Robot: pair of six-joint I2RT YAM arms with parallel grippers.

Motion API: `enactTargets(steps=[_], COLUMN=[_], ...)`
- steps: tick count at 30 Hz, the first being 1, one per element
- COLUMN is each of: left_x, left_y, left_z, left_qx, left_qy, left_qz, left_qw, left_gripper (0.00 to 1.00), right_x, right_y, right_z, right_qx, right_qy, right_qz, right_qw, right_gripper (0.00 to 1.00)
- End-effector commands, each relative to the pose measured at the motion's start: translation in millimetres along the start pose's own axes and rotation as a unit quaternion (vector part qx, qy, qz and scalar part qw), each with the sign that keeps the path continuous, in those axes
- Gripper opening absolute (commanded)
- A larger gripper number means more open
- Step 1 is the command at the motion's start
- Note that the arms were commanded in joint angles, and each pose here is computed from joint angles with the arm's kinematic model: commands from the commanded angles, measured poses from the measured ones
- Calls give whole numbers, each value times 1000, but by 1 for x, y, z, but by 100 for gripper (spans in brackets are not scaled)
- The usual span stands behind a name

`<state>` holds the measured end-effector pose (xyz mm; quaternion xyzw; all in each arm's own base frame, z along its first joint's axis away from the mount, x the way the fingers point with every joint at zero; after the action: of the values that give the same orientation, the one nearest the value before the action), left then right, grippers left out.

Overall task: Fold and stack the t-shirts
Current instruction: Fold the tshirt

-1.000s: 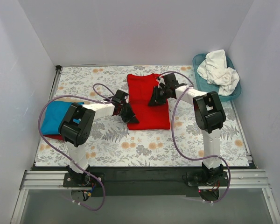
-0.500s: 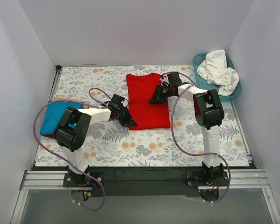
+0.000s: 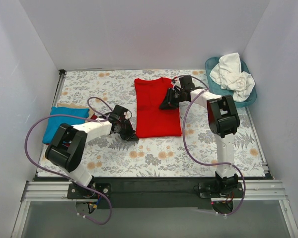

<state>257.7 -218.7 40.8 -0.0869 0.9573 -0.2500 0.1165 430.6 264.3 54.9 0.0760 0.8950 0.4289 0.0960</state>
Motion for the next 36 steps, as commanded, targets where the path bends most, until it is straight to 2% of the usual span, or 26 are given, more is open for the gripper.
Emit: enactTargets(steps=[1,4,5,6,8,12,13,20,25,36], left_x=[-12,-21,-24,-26,-32,-44,-46,-50,-48,-40], left_y=[-11,-8,-7,-4,-1,-5,-7,-18,-13,-15], left_z=[-24,-32,-35,-37,-40,-38,-38,-29,-18,-9], left_qx=[15,-6,-13,-18,-22,-11,-4,26,26,51], left_qy=[-38,-59,-68,-74,-88,-109,-112,-104,-91,-78], left_qz=[20,15,12,5,2,32,48,95,104,101], left_qw=[999,998,998,997,996,994,993,990,990,990], left_gripper=[0,6,9,19,22,23,24,26,26,26], right_x=[-23,-20,-18,-12,-7,18,19,64,82,104], right_y=[50,64,66,63,67,47,51,16,0,-41], right_z=[-36,-51,-55,-57,-71,-87,-99,-124,-136,-131], right_qx=[-40,-46,-46,-42,-36,1,9,61,84,136], right_qy=[-50,-59,-61,-59,-77,-90,-110,-122,-135,-117], right_qz=[-54,-66,-68,-66,-74,-76,-91,-107,-123,-117], right_qw=[996,995,995,995,994,993,990,985,980,977], right_gripper=[36,38,39,39,39,38,39,40,46,52])
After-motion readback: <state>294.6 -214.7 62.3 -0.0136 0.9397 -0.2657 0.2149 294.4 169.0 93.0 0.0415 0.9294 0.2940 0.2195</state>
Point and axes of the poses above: each gripper's point midway between its finger pads, its own z axis out along the fingers, its own y axis along the line the jaws close on, x = y × z, the point moved 2 cm from there along -z, back along the fingers, and after that the axes turned 12 degrees about z, right-handed, at the moved point
